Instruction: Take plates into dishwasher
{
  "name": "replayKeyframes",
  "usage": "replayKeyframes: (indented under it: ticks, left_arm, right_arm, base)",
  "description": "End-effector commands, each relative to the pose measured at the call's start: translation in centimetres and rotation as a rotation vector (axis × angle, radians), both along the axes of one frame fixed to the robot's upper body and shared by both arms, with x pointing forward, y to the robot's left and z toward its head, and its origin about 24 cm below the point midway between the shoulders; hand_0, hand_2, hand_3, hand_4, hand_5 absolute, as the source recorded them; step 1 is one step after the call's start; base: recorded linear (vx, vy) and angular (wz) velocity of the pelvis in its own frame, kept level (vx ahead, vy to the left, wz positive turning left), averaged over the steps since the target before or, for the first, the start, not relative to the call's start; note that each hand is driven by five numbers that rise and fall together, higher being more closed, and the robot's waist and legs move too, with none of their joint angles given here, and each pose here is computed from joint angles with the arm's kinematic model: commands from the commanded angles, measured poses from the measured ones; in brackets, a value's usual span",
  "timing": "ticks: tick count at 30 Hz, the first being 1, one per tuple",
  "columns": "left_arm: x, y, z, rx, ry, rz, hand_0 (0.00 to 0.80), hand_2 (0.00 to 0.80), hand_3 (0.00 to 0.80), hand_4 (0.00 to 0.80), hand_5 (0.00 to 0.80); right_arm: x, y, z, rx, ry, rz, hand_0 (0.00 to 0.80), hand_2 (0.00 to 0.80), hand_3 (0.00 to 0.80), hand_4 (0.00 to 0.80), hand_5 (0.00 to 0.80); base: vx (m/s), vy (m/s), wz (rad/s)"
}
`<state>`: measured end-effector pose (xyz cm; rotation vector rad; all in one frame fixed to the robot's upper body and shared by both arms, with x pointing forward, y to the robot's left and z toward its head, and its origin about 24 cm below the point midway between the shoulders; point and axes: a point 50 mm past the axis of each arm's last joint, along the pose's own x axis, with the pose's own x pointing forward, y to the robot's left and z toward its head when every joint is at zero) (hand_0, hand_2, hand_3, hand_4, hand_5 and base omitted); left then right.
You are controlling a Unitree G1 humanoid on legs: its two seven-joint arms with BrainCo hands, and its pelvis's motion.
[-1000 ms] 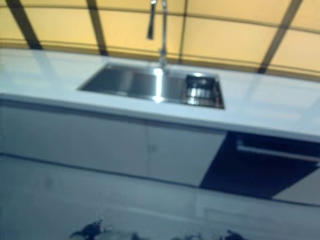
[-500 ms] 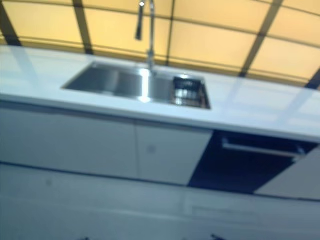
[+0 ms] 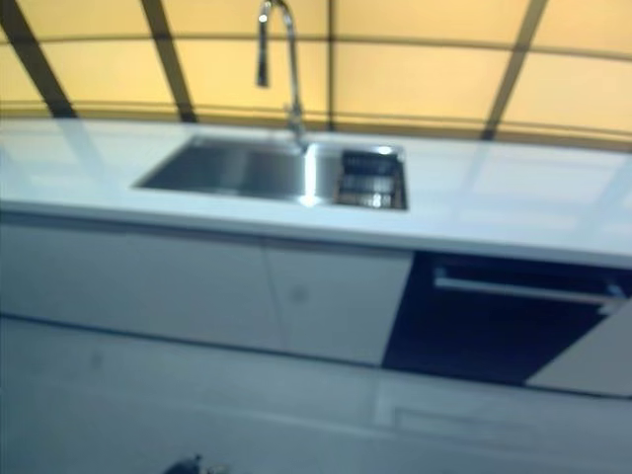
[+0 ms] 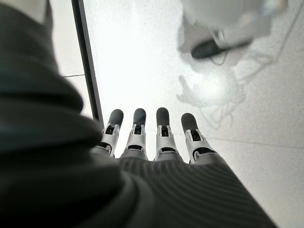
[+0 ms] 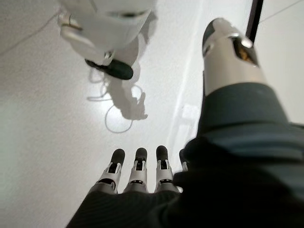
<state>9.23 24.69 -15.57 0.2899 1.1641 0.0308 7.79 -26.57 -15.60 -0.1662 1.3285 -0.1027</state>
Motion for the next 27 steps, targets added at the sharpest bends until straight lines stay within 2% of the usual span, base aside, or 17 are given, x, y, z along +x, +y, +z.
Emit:
replayKeyframes:
  ticks: [1, 7, 12, 18, 27]
  left_arm:
    - [2.7, 0.5, 0.8, 0.020, -0.096, -0.010, 0.000, 0.000, 0.000, 0.000, 0.000]
    - [4.8, 1.1, 1.7, 0.045, -0.128, -0.053, 0.000, 0.000, 0.000, 0.000, 0.000]
    - [3.9, 2.4, 1.9, 0.077, -0.120, -0.006, 0.000, 0.000, 0.000, 0.000, 0.000]
    - [3.4, 3.0, 1.8, 0.103, -0.067, 0.009, 0.000, 0.000, 0.000, 0.000, 0.000]
    - [3.6, 0.7, 1.2, 0.012, -0.076, -0.008, 0.000, 0.000, 0.000, 0.000, 0.000]
  right_arm:
    - [1.8, -1.2, 0.7, -0.037, -0.057, -0.029, 0.000, 0.000, 0.000, 0.000, 0.000]
    - [3.0, -1.0, 1.0, -0.036, -0.135, -0.042, 0.000, 0.000, 0.000, 0.000, 0.000]
    - [4.0, 0.7, 1.0, 0.039, -0.176, 0.043, 0.000, 0.000, 0.000, 0.000, 0.000]
    - [4.2, 2.3, 0.6, 0.099, -0.162, 0.065, 0.000, 0.000, 0.000, 0.000, 0.000]
    - [3.4, 2.2, 0.3, 0.091, -0.125, 0.068, 0.000, 0.000, 0.000, 0.000, 0.000]
  base:
    - [0.012, 0.684, 0.00]
    - [0.000, 0.949, 0.15]
    - [-0.027, 0.594, -0.11]
    - [-0.040, 0.139, -0.02]
    - [-0.028, -0.064, 0.06]
